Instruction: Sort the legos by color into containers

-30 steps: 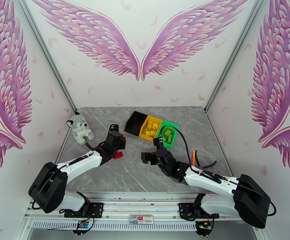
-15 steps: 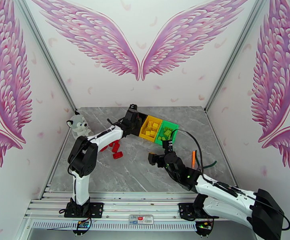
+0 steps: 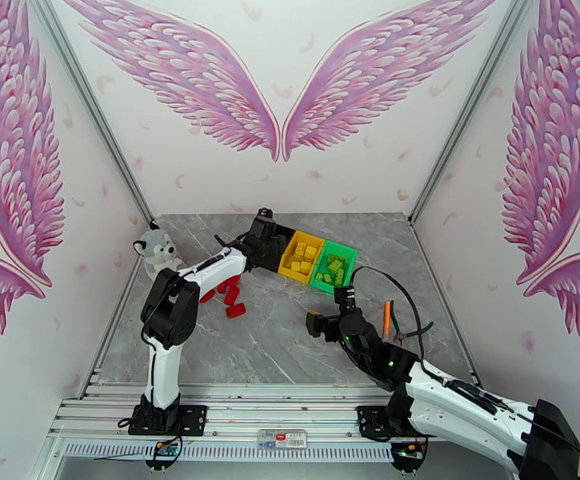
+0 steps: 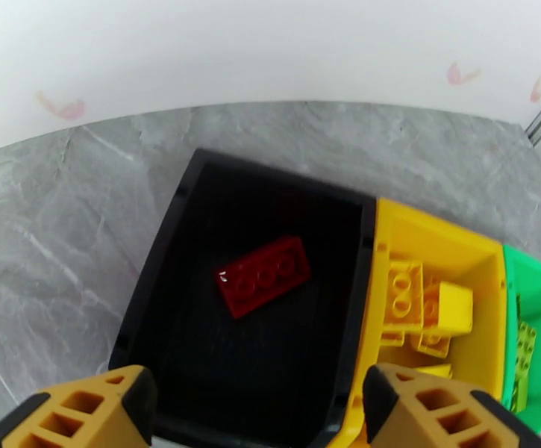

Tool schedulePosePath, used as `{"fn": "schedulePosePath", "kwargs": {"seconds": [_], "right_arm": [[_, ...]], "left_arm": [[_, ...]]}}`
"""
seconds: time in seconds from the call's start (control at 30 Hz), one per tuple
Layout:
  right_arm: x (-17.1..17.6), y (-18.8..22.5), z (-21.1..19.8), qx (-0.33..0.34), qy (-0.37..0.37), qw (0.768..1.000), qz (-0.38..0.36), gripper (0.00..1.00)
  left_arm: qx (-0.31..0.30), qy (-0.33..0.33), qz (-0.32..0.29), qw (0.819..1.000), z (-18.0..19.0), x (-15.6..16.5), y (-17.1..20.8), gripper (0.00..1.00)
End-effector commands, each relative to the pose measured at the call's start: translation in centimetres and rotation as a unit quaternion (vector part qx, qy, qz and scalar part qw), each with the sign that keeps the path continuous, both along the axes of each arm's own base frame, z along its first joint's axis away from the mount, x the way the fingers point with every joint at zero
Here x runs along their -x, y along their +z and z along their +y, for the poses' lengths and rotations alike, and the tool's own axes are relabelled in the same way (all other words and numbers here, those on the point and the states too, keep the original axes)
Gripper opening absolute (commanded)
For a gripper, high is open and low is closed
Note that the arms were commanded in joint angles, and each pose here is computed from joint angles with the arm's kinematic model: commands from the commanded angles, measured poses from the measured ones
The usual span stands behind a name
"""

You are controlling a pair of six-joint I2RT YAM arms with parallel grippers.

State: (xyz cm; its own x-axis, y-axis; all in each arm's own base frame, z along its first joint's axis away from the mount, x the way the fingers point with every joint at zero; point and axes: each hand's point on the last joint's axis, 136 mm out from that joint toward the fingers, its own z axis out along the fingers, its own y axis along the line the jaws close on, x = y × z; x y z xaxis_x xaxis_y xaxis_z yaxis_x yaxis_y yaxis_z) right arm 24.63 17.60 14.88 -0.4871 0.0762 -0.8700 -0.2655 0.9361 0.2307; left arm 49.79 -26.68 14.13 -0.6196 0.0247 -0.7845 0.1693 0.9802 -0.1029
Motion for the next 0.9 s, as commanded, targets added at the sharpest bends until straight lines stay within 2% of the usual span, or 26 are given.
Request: {"fn": "schedulePosePath", "kwargs": {"seconds": [0.0,0.1,0.13,0.33,0.5,0.67,0.8,0.87], "right_arm": [[0.2,0.0,0.7,-0.002,0.021,1.000,-0.011,0.99],[0.1,-0.2,1.4,-0.008,0.032,0.999,-0.006,0.99],[0.0,-0.3,1.8,-0.010,0.038,0.999,-0.004,0.99],[-0.3,-1.5,5.7,-0.024,0.100,0.994,0.032,0.93],[-0.7,-3.1,8.8,-0.031,0.137,0.988,0.064,0.91],[-0.6,-3.9,10.6,-0.041,0.160,0.983,0.074,0.96],[-0.4,-4.0,11.3,-0.045,0.169,0.982,0.072,0.98],[-0.4,-4.0,11.4,-0.044,0.170,0.982,0.072,0.99]], "left_arm": [[0.004,0.012,-0.046,0.999,1.0,2.1,4.0,0.81],[-0.002,0.030,-0.053,0.998,2.7,4.2,4.0,0.82],[-0.012,0.038,-0.042,0.998,3.7,5.3,2.6,0.83],[-0.038,0.081,-0.026,0.996,8.1,9.5,0.1,0.84],[-0.022,0.106,-0.007,0.994,11.1,14.0,-2.4,0.87],[-0.007,0.103,0.015,0.995,12.0,17.5,-4.5,0.92],[0.001,0.098,0.026,0.995,11.8,19.2,-5.5,0.99],[-0.004,0.098,0.033,0.995,11.6,19.7,-6.4,0.99]]}}
